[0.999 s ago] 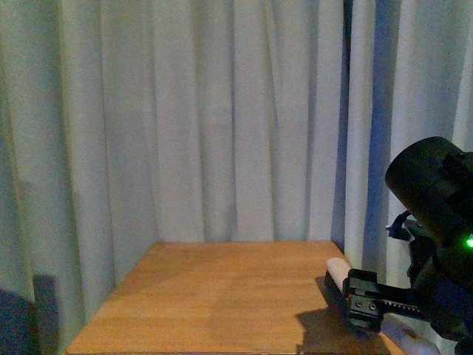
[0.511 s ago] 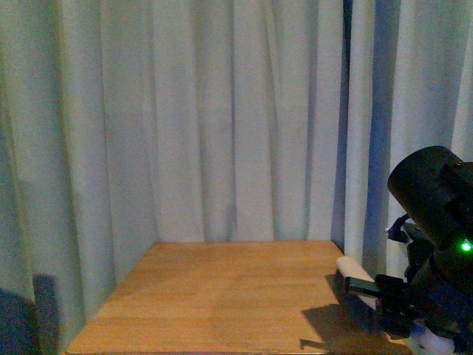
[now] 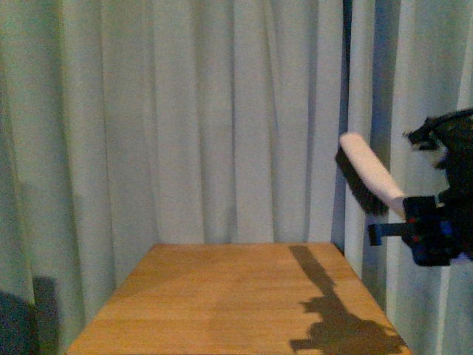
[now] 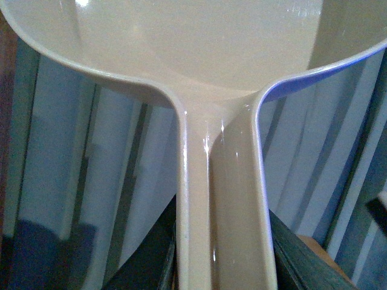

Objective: Clean up trash

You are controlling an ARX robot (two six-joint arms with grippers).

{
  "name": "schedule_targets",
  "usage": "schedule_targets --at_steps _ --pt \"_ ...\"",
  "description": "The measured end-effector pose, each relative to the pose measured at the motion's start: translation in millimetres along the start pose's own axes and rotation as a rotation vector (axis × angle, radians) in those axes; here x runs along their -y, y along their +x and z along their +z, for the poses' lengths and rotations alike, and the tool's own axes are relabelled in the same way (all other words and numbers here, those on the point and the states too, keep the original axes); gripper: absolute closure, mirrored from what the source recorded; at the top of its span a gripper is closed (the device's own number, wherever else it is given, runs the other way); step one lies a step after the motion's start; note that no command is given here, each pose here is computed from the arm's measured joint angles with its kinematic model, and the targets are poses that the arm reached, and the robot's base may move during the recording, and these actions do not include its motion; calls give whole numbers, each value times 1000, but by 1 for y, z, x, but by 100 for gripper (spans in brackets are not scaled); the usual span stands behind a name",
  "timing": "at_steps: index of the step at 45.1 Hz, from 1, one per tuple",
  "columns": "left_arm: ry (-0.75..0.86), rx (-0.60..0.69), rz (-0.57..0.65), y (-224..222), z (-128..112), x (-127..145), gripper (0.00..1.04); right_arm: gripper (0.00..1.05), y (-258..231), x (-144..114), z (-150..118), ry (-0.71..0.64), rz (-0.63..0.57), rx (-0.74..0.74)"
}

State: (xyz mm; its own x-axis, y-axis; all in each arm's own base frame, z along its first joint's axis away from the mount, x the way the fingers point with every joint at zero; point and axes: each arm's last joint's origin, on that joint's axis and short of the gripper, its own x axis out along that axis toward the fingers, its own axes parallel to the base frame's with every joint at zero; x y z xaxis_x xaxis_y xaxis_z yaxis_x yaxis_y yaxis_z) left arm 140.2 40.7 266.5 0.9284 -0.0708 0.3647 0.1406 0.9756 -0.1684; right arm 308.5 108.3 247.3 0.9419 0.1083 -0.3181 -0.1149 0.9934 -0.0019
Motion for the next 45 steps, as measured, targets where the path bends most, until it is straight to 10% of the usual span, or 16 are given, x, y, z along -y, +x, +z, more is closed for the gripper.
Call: schedule_targets --at_steps 20,45 --pt "0 0 0 0 0 0 78 84 -168 43 -20 -57 -49 511" --pt "-1 -1 -1 0 0 0 78 84 -190 54 -49 -24 -155 588"
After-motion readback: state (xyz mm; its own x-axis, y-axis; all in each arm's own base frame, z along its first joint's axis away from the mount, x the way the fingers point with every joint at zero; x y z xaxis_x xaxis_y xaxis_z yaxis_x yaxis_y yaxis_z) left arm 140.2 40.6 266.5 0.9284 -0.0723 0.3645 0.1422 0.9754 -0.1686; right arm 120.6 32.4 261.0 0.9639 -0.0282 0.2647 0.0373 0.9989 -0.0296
